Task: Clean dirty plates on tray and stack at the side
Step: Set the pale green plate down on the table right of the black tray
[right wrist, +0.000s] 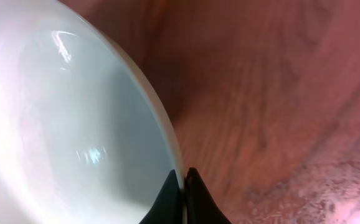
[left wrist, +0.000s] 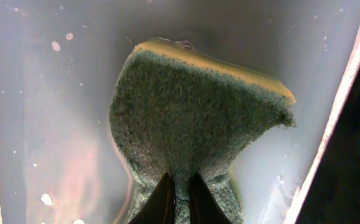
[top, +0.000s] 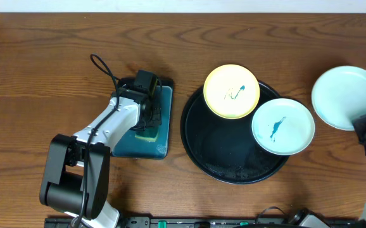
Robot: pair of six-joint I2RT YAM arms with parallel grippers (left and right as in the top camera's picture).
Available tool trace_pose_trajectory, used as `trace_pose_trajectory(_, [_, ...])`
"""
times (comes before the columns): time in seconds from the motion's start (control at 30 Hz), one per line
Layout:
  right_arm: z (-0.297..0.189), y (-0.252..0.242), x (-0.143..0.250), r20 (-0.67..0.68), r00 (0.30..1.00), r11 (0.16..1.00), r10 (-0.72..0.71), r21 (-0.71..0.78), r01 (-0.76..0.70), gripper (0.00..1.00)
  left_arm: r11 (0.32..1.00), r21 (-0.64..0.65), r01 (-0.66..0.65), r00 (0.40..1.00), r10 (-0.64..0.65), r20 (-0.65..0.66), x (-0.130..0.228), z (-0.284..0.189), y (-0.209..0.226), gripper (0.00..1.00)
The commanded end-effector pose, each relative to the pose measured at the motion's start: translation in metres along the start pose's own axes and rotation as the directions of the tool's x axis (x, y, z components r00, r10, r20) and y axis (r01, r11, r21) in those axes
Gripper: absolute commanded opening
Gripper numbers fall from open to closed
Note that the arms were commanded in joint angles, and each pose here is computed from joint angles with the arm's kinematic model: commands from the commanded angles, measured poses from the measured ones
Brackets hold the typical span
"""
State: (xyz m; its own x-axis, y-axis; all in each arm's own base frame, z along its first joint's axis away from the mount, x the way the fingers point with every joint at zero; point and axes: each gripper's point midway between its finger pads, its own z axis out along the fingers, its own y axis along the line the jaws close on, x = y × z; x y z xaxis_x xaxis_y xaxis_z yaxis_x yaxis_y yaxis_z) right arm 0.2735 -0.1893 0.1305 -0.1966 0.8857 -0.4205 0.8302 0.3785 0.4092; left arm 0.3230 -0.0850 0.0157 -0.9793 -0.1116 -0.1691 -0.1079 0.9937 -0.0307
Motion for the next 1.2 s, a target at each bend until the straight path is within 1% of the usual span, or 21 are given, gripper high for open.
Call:
trace_pose_trajectory(0.0, [0.001, -0.007, -0.014, 0.012, 0.994, 0.994, 0.111, 0.006, -0.111, 0.01, 0.999, -0.030, -0.011, 0.998, 0.009, -0.067, 0.018, 0.012, 0.008, 0.08])
trace_pose_trajectory(0.17, [0.015, -0.027, -0.015, -0.007, 0.987, 0.985, 0.161, 0.068, -0.160, 0.01, 0.999, -0.030, -0.011, 0.998, 0.009, -0.067, 0.018, 0.012, 0.008, 0.08])
trace_pose_trajectory(0.37, [0.037, -0.037, -0.008, -0.051, 0.984, 0.980, 0.171, 0.110, -0.165, 0.01, 0.999, -0.030, -0.011, 0.998, 0.009, -0.066, 0.018, 0.012, 0.008, 0.08])
trace_pose_trajectory(0.57, [0.056, -0.026, -0.013, -0.070, 0.995, 0.996, 0.078, 0.038, -0.075, 0.01, 0.999, -0.030, -0.011, 0.998, 0.009, -0.066, 0.018, 0.012, 0.008, 0.08])
trace_pose_trajectory(0.7, [0.062, -0.018, -0.013, -0.079, 0.996, 0.999, 0.046, -0.003, -0.047, 0.03, 0.999, -0.030, -0.011, 0.998, 0.009, -0.066, 0.018, 0.012, 0.008, 0.08])
trace_pose_trajectory(0.77, [0.063, -0.014, -0.013, -0.078, 0.997, 1.000, 0.014, -0.021, -0.016, 0.06, 0.999, -0.030, -0.011, 0.998, 0.009, -0.066, 0.018, 0.012, 0.008, 0.08])
trace_pose_trajectory(0.8, [0.063, -0.014, -0.013, -0.078, 0.997, 1.000, 0.002, -0.022, -0.004, 0.09, 0.999, -0.030, -0.011, 0.998, 0.009, -0.066, 0.018, 0.012, 0.008, 0.08])
trace_pose_trajectory(0.9, [0.063, -0.011, -0.012, -0.078, 0.996, 0.999, -0.041, -0.030, 0.039, 0.25, 0.999, -0.030, -0.011, 0.998, 0.009, -0.066, 0.018, 0.012, 0.008, 0.08])
trace_pose_trajectory(1.0, [0.063, -0.010, -0.011, -0.079, 0.994, 0.997, -0.072, -0.033, 0.069, 0.26, 0.999, -0.030, -0.011, 0.998, 0.009, -0.066, 0.018, 0.012, 0.008, 0.08])
trace_pose_trajectory(1.17, [0.063, -0.011, -0.009, -0.087, 0.994, 0.997, -0.072, -0.032, 0.070, 0.29, 0.999, -0.030, -0.011, 0.998, 0.009, -0.066, 0.018, 0.012, 0.008, 0.08])
